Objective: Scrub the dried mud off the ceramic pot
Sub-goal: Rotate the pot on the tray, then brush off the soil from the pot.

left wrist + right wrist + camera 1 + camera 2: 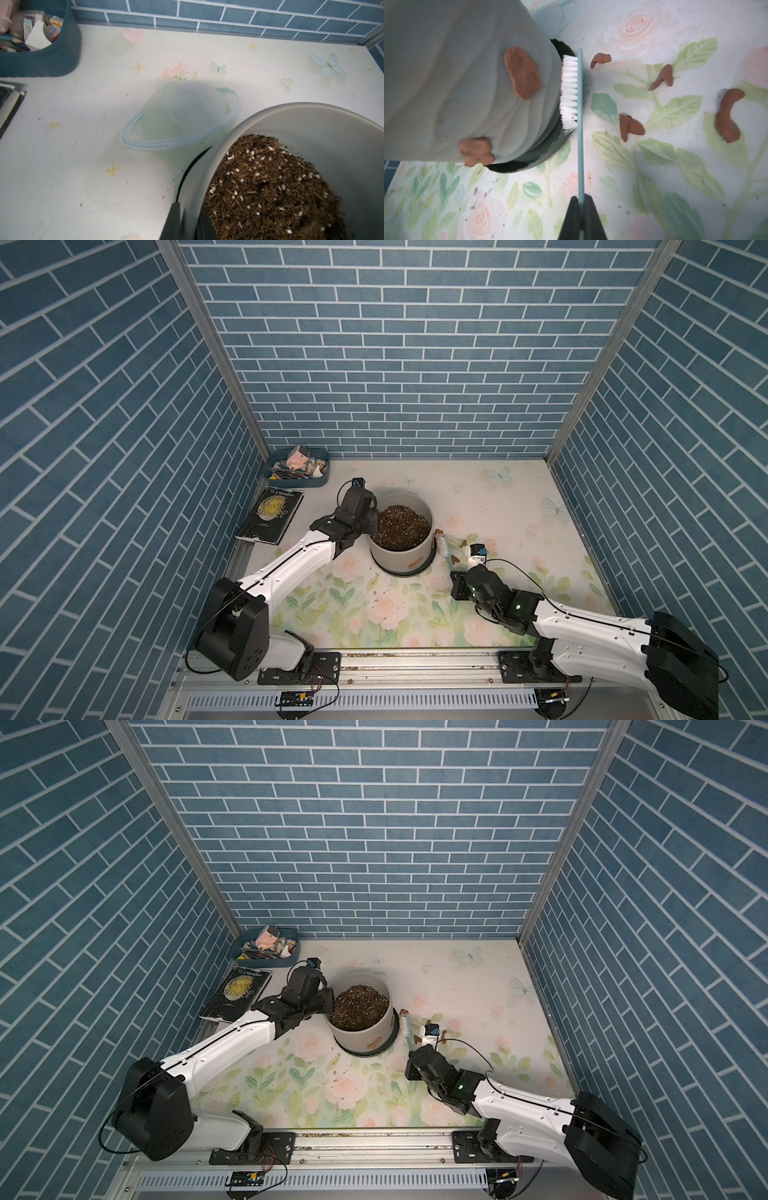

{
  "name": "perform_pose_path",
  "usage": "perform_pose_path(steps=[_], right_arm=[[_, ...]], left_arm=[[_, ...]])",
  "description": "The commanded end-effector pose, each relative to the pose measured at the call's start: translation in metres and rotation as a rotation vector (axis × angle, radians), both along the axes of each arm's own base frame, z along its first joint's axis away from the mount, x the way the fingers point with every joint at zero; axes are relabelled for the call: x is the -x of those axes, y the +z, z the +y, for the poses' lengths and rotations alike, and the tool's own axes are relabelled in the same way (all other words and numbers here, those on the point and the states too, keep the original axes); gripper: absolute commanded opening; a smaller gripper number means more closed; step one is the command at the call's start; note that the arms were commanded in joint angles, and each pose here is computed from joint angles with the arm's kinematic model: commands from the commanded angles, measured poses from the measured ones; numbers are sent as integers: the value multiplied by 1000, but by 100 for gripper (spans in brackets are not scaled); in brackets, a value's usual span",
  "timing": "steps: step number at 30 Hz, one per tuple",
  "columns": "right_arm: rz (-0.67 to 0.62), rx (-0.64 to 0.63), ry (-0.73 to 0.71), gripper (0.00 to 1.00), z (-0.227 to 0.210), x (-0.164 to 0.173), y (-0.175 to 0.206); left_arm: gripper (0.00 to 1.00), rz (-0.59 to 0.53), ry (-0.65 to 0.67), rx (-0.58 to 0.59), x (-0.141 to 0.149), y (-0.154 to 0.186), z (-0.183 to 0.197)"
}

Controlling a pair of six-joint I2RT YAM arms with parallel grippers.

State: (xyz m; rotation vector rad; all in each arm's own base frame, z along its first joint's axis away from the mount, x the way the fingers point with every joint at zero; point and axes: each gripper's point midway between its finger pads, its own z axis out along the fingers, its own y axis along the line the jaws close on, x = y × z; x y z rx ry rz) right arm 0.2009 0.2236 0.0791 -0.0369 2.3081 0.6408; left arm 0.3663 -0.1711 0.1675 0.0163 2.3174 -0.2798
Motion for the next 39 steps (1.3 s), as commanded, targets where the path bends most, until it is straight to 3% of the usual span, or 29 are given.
perform_pose_path(steps=[1, 13, 19, 33, 35, 39], right_arm=[[4, -4, -26, 0, -4, 0, -1], [29, -18, -13, 0, 9, -2, -9], [-15, -61, 64, 0, 31, 1, 8], [-14, -106, 69, 0, 37, 2, 8], [-17, -113, 69, 0, 37, 2, 9], [-14, -128, 76, 0, 38, 4, 8]], left_arm=[[0, -8, -10, 85, 2, 4, -9], [0, -8, -48, 100, 11, -2, -12], [0, -22, -55, 115, 11, 4, -13], [0, 46, -76, 124, 11, 3, -22], [4, 47, -73, 123, 10, 3, -22], [28, 39, -73, 127, 8, 6, -23]])
